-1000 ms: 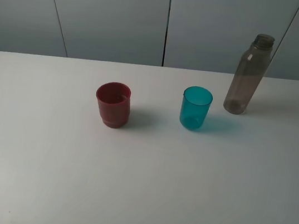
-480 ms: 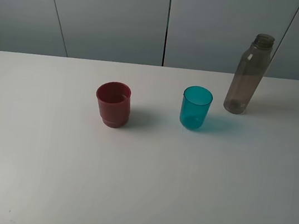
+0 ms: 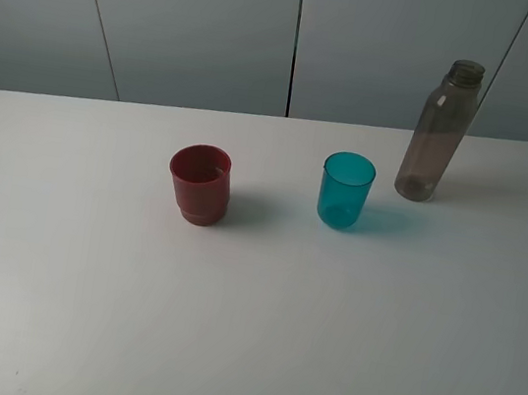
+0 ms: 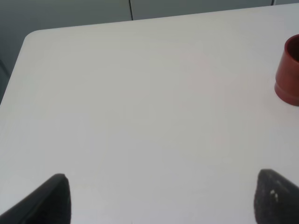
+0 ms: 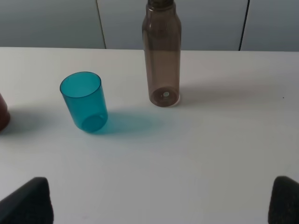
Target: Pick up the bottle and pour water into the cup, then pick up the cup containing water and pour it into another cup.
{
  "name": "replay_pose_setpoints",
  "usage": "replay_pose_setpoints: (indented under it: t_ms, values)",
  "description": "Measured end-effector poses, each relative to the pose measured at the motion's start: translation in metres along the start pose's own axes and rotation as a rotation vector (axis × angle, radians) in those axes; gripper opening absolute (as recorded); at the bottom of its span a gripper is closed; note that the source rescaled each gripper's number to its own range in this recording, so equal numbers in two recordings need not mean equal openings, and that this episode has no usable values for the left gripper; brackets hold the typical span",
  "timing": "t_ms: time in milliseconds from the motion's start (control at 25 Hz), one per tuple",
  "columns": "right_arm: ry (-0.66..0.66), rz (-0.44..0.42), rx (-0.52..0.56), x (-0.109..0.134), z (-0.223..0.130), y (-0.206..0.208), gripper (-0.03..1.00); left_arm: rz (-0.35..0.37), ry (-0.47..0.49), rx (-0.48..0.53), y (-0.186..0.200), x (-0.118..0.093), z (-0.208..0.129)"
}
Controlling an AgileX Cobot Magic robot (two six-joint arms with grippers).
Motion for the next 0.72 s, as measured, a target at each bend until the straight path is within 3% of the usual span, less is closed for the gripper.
replay_pose_setpoints:
  t_ms: [320, 720]
  values:
    - [0.013, -0.030, -0.034, -0.005, -0.001, -0.002, 1.00, 0.000, 0.000, 0.000, 0.000, 0.000, 0.000]
    - [0.005, -0.068, 0.038, -0.011, -0.022, -0.022, 1.00, 0.000, 0.000, 0.000, 0.000, 0.000, 0.000]
Point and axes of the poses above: a point on each arm's last joint axis where the gripper is mounted, y pointing back along that axis away from the gripper, x along the wrist's bending axis when the last joint is at zero, z = x × y, the point moved 8 cm from there along -y, pointing out along that axis toward the gripper, and after that the axes turned 3 degrees about y, right-handed, at the moved point
